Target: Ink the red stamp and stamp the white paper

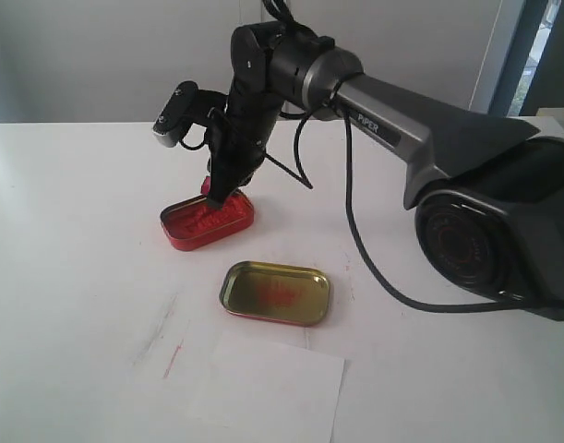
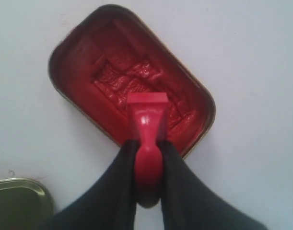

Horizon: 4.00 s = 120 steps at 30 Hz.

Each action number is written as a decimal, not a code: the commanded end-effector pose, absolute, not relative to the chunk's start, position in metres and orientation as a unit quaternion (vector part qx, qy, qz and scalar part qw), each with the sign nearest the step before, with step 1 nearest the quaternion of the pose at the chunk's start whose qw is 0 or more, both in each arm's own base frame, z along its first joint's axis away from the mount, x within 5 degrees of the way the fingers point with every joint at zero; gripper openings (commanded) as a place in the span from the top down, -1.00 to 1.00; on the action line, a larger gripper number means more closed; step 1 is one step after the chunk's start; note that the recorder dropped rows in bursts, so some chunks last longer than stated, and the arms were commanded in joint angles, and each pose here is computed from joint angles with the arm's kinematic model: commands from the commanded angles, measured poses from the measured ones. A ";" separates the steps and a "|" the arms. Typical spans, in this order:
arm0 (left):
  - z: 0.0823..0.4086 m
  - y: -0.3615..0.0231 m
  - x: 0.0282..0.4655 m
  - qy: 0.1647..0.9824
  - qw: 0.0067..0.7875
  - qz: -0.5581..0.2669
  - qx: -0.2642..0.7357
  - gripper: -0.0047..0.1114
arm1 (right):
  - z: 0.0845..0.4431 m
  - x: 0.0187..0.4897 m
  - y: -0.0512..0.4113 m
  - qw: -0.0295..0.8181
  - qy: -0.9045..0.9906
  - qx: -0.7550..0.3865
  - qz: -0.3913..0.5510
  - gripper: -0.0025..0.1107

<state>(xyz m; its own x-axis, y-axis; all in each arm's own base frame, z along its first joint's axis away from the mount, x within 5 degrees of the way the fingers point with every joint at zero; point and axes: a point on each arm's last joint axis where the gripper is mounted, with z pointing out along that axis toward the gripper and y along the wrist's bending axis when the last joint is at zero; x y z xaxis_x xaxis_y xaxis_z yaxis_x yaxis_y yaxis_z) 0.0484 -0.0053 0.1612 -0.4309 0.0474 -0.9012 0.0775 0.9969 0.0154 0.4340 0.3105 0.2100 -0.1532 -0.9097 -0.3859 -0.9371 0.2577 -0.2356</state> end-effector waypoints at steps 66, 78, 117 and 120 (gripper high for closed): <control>0.158 -0.005 0.048 0.849 0.527 -0.016 0.034 0.92 | 0.169 0.441 0.304 0.174 0.764 -0.621 0.004 0.96; 0.158 -0.005 0.048 0.849 0.527 -0.016 0.034 0.92 | 0.182 0.443 0.305 0.191 0.800 -0.569 0.015 0.96; 0.158 -0.005 0.048 0.849 0.527 -0.016 0.034 0.92 | 0.124 0.451 0.304 0.126 0.862 -0.487 0.054 0.96; 0.158 -0.005 0.048 0.849 0.527 -0.016 0.034 0.92 | 0.115 0.451 0.304 0.118 0.861 -0.493 0.053 0.96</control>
<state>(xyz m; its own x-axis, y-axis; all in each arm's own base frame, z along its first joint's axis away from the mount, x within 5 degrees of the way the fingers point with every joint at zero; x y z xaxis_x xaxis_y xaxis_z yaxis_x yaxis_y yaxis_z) 0.0484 -0.0053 0.1612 -0.4309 0.0474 -0.9012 0.0775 0.9969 0.0154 0.4491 0.3061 0.1491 -0.4831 -0.8189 -0.3097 -0.8534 0.5195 -0.0422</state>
